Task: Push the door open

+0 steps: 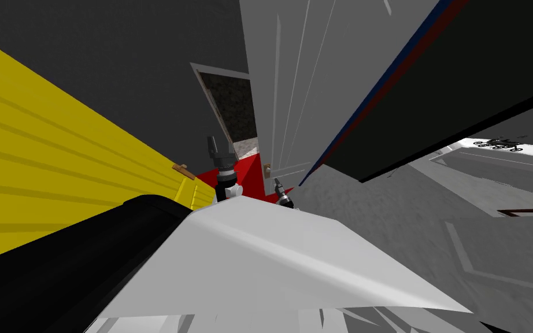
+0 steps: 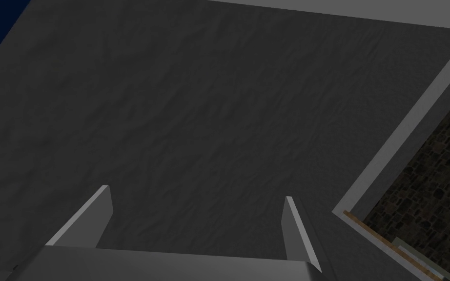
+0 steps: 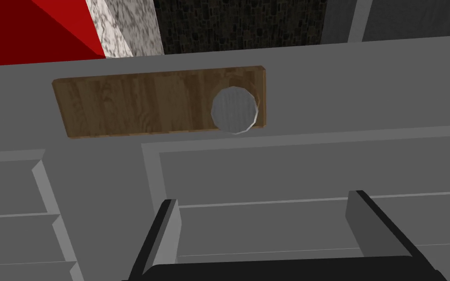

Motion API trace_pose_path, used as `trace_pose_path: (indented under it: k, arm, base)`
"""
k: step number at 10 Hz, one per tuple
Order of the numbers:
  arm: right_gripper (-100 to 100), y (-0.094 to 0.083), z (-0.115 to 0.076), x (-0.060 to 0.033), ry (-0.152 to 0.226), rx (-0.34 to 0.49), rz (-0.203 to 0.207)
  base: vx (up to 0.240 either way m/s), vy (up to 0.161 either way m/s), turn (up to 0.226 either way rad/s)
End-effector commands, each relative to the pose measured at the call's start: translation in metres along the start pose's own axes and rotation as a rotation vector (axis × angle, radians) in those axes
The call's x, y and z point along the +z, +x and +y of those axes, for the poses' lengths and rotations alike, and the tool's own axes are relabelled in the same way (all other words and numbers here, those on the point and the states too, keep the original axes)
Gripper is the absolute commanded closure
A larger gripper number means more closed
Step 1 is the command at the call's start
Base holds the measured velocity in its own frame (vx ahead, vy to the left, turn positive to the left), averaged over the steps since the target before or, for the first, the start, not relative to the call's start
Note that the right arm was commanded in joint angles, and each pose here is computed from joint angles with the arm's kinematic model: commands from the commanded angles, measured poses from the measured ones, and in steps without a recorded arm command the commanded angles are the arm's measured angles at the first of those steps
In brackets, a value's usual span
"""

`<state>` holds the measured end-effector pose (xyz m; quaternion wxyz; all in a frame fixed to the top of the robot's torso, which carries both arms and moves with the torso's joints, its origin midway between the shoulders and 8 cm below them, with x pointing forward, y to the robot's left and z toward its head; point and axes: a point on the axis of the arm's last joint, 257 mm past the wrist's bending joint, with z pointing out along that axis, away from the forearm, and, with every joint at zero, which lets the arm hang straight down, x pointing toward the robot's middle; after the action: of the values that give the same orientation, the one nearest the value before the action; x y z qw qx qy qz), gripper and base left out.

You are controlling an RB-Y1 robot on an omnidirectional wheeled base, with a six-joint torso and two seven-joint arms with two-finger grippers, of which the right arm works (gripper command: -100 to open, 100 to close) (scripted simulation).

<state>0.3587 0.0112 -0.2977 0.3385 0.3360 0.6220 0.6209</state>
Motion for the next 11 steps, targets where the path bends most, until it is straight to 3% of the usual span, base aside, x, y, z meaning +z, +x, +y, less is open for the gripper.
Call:
trace_pose_path:
  k: [1, 7, 8, 9, 11]
  arm:
    - [-100, -0.002, 0.000, 0.0044, -0.002, -0.001, -0.004]
    - [-100, -0.009, 0.001, 0.0205, -0.012, 0.000, -0.021]
    - [-100, -0.009, 0.001, 0.0187, -0.011, -0.001, -0.019]
    - [100, -0.009, 0.001, 0.0187, -0.011, -0.001, -0.019]
    - [100, -0.009, 0.001, 0.0187, -0.011, -0.001, -0.019]
  base:
    - [0.175, 0.125, 0.027]
    - [0.181, 0.128, 0.027]
    - [0.069, 0.050, -0.001]
    - [-0.006, -0.006, -0.005]
    - [-0.026, -0.019, 0.008]
